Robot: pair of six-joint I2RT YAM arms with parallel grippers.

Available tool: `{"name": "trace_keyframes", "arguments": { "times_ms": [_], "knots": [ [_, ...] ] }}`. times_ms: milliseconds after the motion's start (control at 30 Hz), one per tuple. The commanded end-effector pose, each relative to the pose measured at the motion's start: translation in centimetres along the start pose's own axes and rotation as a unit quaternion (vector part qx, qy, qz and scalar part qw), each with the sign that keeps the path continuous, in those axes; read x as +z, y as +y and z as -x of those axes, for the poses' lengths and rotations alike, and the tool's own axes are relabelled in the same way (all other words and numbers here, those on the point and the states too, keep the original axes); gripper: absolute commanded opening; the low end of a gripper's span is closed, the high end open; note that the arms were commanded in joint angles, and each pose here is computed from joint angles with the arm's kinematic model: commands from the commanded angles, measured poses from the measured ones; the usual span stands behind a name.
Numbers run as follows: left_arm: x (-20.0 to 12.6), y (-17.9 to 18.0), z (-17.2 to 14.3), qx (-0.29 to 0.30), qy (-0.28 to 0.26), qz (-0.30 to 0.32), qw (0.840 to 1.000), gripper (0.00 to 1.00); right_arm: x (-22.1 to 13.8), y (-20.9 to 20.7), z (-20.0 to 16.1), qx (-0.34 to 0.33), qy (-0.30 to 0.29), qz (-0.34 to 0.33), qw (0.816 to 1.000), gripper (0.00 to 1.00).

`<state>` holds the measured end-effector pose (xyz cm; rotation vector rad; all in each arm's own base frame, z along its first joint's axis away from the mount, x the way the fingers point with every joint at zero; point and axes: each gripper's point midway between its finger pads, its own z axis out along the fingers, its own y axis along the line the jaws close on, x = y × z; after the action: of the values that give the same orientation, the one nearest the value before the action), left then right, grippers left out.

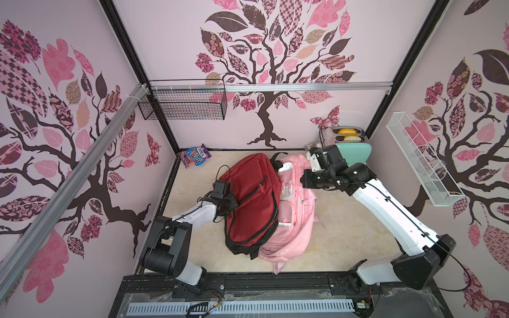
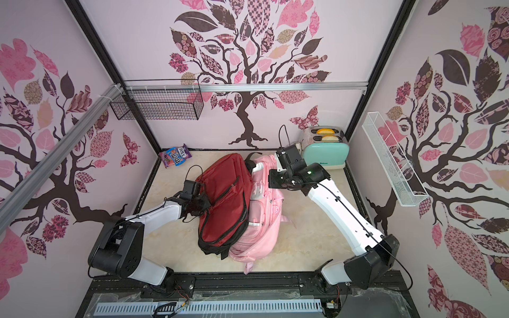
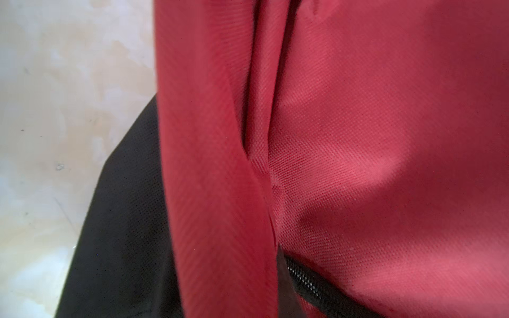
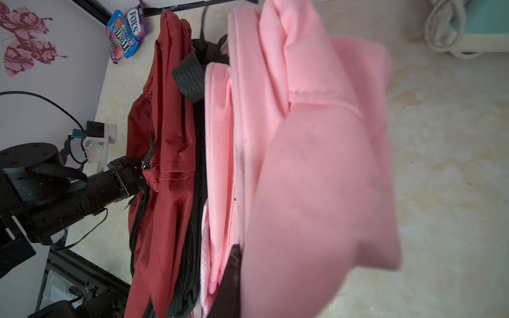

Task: Zip up the backpack
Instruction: Pick up the backpack from the center of the board, then place the backpack on the backpack.

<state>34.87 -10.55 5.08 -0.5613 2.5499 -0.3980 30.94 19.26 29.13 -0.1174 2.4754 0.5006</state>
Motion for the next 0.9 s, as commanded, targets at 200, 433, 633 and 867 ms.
{"name": "trace_keyframes", "arguments": {
  "times_ms": [200,433,633,867],
  "knots": [
    [1.4,2.4,-2.4,-0.016,0.034,0.043,0.998,0.0,-13.5,4.7,3.6,-0.064,-0.124,0.099,0.985,0.0],
    [2.7,1.6,-2.2,-0.031,0.037,0.026,0.998,0.0,-21.8,9.0,3.8,-0.094,-0.173,0.229,0.953,0.0],
    [3.7,1.1,-2.4,-0.042,0.042,0.011,0.998,0.0,-30.5,16.0,3.0,-0.122,-0.189,0.476,0.85,0.0],
    [3.5,-0.3,-3.1,-0.062,0.035,-0.061,0.996,0.0,-26.2,17.5,6.2,-0.082,-0.17,0.509,0.84,0.0]
  ]
}}
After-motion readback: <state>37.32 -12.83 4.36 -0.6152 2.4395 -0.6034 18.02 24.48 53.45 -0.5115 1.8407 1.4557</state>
